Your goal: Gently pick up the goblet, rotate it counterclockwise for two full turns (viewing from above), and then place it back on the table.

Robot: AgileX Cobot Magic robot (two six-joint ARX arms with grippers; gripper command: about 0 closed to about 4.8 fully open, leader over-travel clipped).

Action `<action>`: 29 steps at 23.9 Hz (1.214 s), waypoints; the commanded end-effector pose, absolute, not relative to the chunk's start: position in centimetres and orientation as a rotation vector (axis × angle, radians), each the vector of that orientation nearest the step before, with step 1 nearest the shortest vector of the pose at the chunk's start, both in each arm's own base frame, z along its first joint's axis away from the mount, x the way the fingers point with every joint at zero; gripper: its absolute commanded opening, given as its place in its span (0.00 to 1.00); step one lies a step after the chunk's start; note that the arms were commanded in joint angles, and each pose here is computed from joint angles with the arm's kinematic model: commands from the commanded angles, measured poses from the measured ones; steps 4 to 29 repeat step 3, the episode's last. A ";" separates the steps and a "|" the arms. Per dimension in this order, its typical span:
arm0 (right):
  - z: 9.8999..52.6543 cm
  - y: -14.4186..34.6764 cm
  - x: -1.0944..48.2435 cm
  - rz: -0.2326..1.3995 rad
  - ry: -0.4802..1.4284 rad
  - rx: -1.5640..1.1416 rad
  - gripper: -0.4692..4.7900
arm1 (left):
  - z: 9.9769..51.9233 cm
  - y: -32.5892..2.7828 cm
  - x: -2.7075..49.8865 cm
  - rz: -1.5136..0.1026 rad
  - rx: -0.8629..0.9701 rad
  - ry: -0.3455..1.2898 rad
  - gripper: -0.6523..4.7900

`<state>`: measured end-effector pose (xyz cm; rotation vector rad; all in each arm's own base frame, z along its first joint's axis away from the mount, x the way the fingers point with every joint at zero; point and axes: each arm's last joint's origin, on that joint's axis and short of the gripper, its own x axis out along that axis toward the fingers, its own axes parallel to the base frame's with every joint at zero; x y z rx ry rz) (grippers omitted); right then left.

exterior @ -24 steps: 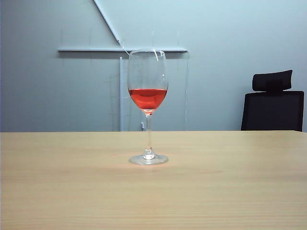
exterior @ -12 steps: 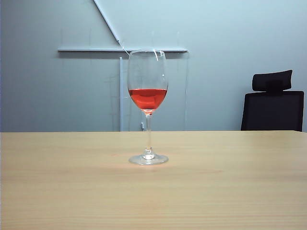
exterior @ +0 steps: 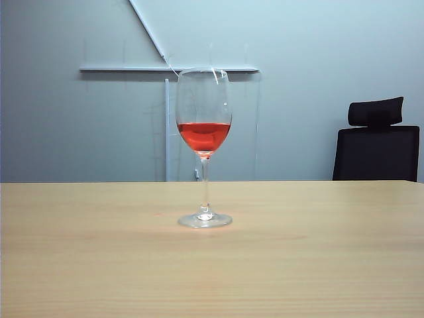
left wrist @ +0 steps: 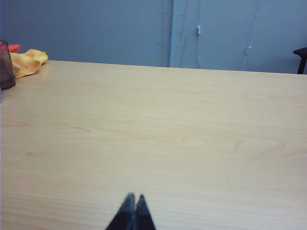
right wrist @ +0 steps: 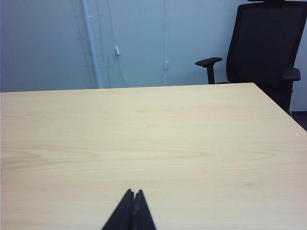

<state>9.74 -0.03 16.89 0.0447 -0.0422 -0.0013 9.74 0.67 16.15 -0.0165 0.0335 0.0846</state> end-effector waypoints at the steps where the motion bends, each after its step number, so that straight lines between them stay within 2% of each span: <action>1: 16.9 0.0 9.7 -0.003 -0.058 0.044 0.08 | 16.4 0.7 9.7 0.086 -0.015 0.018 0.11; 29: 16.9 0.0 9.7 -0.002 -0.058 0.045 0.08 | 16.4 0.7 9.7 0.086 -0.015 0.017 0.11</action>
